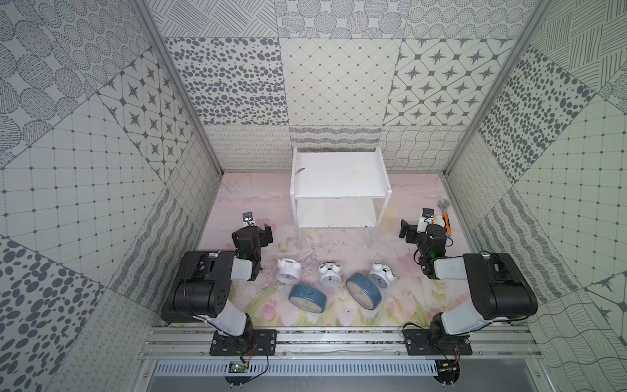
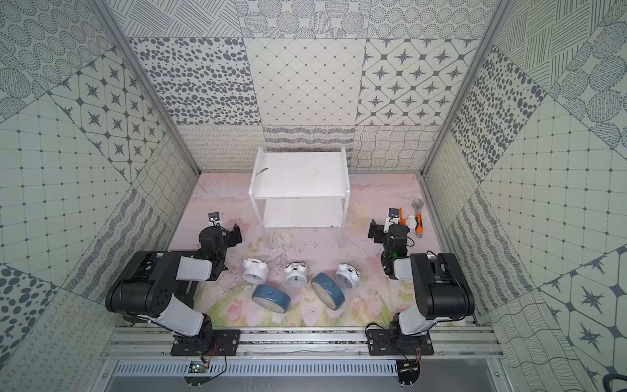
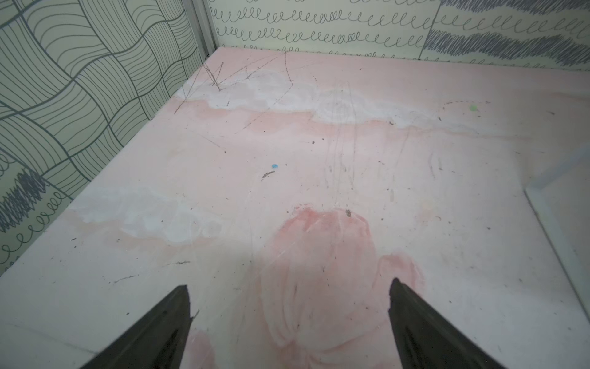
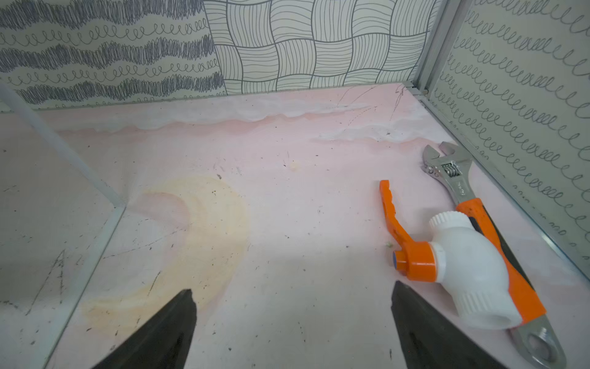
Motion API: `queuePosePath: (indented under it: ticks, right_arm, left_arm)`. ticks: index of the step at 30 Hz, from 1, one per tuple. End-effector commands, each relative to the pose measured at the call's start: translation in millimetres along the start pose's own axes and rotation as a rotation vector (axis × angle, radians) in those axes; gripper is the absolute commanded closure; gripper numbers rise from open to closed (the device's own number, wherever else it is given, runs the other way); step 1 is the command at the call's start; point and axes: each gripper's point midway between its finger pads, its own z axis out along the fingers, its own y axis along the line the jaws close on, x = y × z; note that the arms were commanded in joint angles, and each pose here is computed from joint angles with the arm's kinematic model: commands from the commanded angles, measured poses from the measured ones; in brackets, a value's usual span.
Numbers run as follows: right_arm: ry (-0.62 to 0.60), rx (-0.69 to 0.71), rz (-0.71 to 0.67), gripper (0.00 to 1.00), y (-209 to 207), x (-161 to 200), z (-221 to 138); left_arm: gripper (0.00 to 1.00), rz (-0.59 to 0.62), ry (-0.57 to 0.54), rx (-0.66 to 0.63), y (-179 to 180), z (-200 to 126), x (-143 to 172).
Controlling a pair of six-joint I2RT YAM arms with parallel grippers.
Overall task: Place the alarm clocks on the shelf by style
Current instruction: Pick up the alarm from the center of the board.
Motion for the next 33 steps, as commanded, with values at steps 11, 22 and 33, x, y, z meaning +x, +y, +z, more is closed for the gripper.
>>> queuePosePath:
  ticks: [11,22,33]
  right_arm:
    - [-0.043,0.001,-0.003,0.01,2,-13,0]
    - [0.056,0.386,0.347,0.01,-58,-112,-84]
    - [0.384,0.042,0.432,0.27,28,-108,-189]
  left_arm:
    - [0.01,-0.006,-0.050,0.025,-5,1,-14]
    - [0.01,-0.256,-0.067,-0.401,72,-48,-116]
    - [0.12,-0.507,0.426,0.031,-40,-159,-60]
